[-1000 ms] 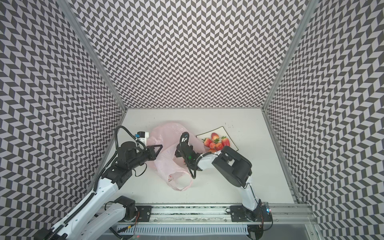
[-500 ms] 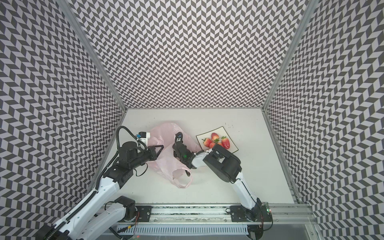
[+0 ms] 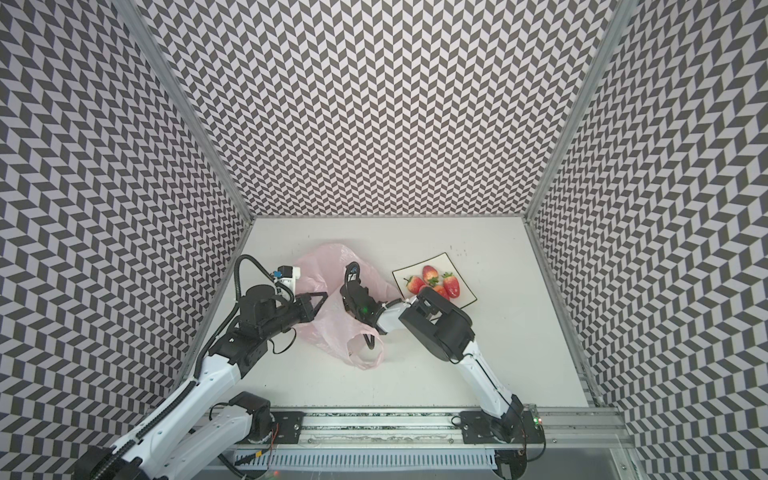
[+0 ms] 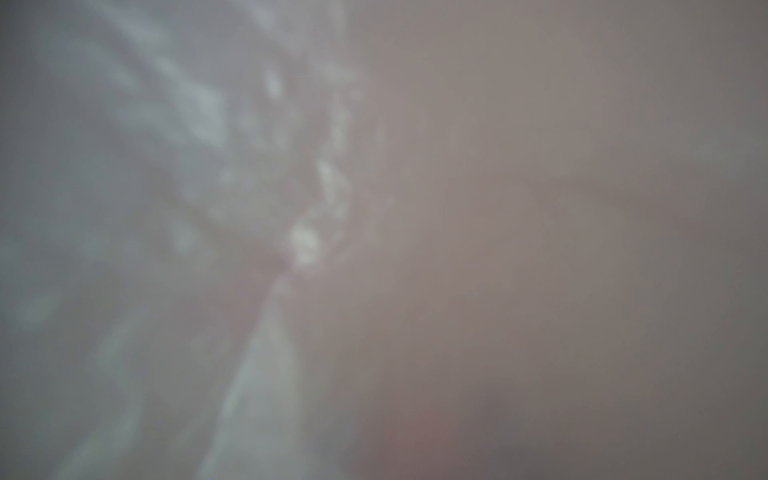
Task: Take the fake fruits out of the plastic bag
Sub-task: 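Search inside the bag and close the right gripper on a small red peach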
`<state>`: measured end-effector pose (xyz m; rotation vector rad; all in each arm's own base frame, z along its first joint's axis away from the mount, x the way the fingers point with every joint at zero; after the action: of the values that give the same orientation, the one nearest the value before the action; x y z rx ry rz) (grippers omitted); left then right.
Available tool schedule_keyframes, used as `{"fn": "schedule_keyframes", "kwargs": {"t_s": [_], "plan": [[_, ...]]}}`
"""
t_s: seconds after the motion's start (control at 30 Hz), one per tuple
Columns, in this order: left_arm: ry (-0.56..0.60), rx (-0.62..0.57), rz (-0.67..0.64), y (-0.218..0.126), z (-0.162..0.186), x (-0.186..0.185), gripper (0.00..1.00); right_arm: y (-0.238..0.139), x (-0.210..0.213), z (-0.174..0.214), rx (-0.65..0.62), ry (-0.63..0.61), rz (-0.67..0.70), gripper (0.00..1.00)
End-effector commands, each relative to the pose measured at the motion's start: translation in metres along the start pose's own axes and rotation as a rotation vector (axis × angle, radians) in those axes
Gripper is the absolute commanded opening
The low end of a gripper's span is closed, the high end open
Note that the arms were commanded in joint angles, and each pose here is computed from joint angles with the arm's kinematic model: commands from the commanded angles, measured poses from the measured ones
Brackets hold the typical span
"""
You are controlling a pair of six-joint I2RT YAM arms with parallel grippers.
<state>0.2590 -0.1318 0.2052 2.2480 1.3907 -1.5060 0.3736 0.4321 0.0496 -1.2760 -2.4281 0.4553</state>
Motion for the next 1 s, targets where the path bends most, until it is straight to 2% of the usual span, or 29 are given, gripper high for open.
{"fn": "schedule_keyframes", "kwargs": {"t_s": [0.0, 0.33, 0.6, 0.97], "plan": [[-0.041, -0.069, -0.03, -0.004, -0.01, 0.011, 0.0, -0.018, 0.002, -0.012, -0.032, -0.014, -0.013, 0.35], [-0.139, -0.184, -0.083, -0.009, -0.025, 0.039, 0.0, -0.073, 0.013, -0.015, -0.027, -0.012, -0.123, 0.31], [-0.183, -0.228, -0.119, -0.009, -0.029, 0.056, 0.0, -0.108, 0.017, -0.007, 0.016, -0.02, -0.201, 0.3], [-0.215, -0.256, -0.148, -0.012, -0.029, 0.072, 0.0, -0.141, 0.023, -0.026, 0.011, 0.005, -0.268, 0.31]]}}
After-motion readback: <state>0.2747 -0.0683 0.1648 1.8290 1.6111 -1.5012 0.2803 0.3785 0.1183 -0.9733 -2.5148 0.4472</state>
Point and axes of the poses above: each gripper's point midway between its finger pads, its own y axis out along the fingers, its own x axis along the line the jaws close on, z = x × y, the point moved 3 cm from there along -y, back along the fingers, and after that the axes turned 14 degrees about -y, right-handed, at the moved point
